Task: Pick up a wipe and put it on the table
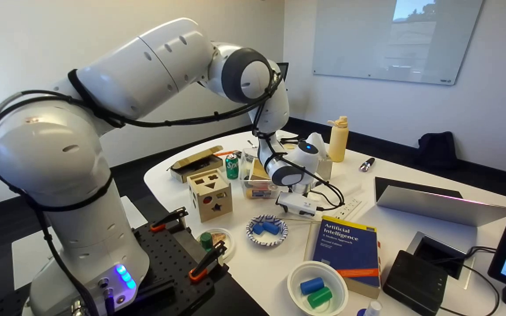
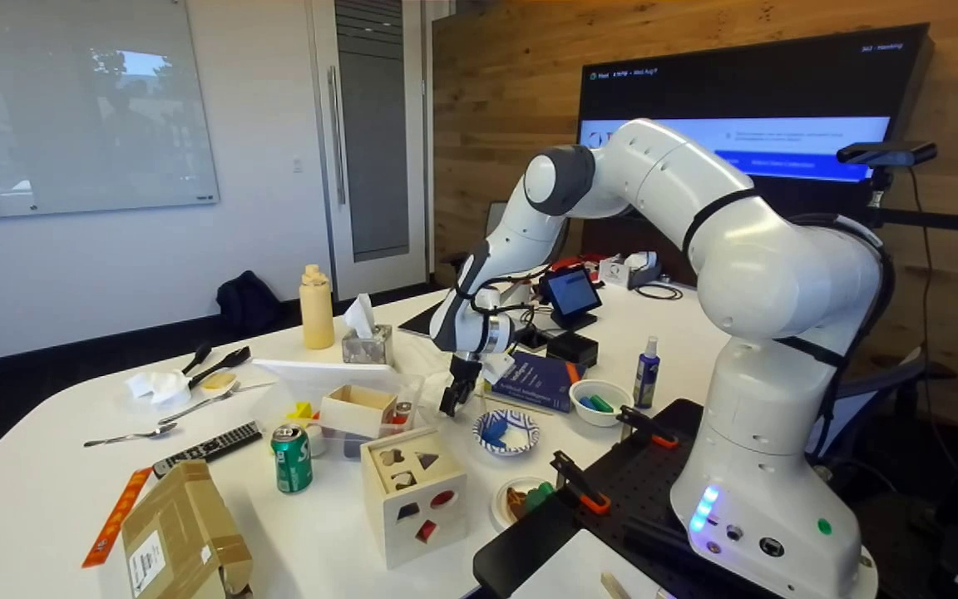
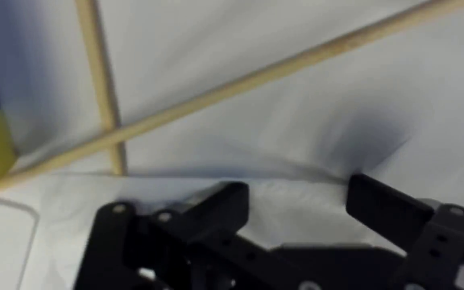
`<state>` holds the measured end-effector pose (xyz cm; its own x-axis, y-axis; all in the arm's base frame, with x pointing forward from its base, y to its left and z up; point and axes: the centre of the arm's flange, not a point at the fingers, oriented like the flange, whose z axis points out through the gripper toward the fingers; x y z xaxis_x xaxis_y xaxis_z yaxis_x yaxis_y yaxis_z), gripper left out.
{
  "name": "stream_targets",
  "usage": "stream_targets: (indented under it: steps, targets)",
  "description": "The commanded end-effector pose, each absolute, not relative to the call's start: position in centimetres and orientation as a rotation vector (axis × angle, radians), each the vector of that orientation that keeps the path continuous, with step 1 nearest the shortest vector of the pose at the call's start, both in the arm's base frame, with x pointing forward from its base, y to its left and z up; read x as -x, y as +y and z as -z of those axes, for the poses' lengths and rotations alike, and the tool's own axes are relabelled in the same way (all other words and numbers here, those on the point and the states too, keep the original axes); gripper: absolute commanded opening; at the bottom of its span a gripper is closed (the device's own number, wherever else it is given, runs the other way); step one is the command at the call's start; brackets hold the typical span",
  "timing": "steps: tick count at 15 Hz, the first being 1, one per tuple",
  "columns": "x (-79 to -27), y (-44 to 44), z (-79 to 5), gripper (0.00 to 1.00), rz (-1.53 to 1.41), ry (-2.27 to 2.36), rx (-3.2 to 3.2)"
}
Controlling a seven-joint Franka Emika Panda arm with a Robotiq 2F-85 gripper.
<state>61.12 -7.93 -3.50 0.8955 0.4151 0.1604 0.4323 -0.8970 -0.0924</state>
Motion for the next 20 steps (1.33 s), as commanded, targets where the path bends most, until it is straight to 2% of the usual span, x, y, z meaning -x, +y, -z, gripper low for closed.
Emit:
stream_targets:
  steps: [1, 6, 7, 14, 20]
  targets:
    - [-62.0, -8.4, 3.2, 0.41, 0.245, -0.668, 2.938]
    - [-61.4, -8.9, 2.2, 0.03, 0.24, -0.664, 2.967]
    - [-61.3, -8.9, 2.1, 0.0, 0.238, -0.661, 2.974]
    - [-62.4, -7.1, -1.0, 0.0, 0.14, -0.541, 3.046]
    - [-63.6, -6.8, -0.7, 0.0, -0.191, -0.297, 3.092]
